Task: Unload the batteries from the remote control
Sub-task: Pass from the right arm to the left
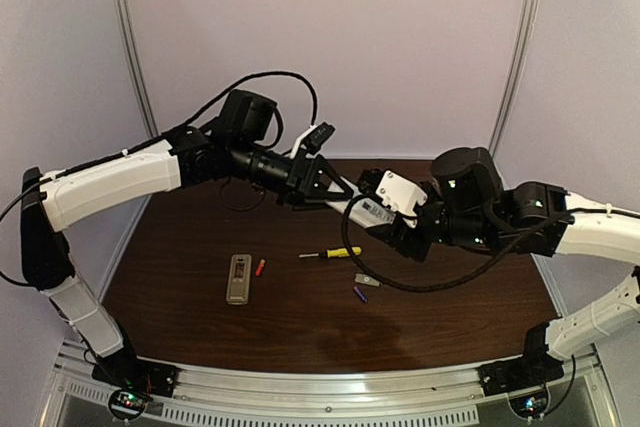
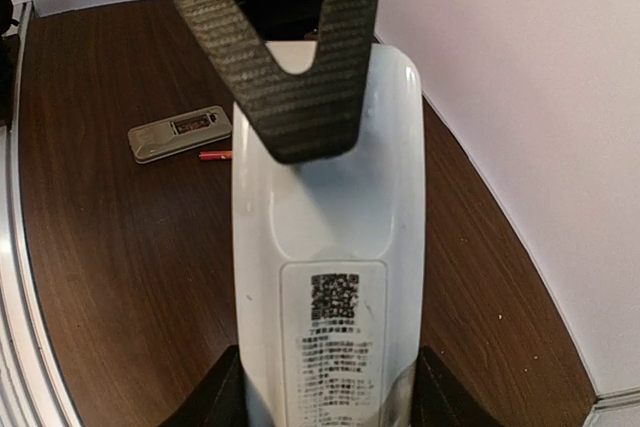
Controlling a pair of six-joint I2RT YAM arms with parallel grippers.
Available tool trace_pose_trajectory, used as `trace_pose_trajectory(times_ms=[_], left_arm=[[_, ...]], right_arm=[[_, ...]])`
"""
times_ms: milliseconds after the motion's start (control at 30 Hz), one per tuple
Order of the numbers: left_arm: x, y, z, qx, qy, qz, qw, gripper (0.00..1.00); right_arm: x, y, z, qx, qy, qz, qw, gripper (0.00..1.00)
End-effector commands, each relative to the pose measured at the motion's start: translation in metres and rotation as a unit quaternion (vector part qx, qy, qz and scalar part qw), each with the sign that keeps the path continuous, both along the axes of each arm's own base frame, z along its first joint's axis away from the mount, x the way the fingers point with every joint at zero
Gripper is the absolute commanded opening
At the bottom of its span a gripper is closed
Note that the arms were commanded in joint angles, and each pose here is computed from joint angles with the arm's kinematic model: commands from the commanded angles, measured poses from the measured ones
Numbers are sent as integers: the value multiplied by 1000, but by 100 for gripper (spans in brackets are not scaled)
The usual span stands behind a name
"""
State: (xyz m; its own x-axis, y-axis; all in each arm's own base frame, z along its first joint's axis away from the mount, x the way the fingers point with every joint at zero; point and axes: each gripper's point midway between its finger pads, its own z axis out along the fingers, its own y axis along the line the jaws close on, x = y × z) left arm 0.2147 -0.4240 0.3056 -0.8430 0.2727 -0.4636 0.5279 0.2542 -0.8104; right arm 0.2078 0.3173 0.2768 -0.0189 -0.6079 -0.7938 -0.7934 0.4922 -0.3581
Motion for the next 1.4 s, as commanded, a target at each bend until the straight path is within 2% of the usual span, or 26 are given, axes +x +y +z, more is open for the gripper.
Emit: trace_pose_trajectory(times_ms=[0,533,1267,1367], left_arm=[[1,-9,21,-38,-4,-17,999,51],[-2,-14,20,-50,12,-29,998,40],[1,-17,8,-44,20,-17,999,31],[1,-18,7,-44,17,-16,999,26]], right_arm=[[9,3,22,15,-32,-9,999,0],[8,5,30,30,-33,-13,999,0],[3,10,36,46,-27,-9,999,0],[3,10,36,45,-28,-9,999,0]])
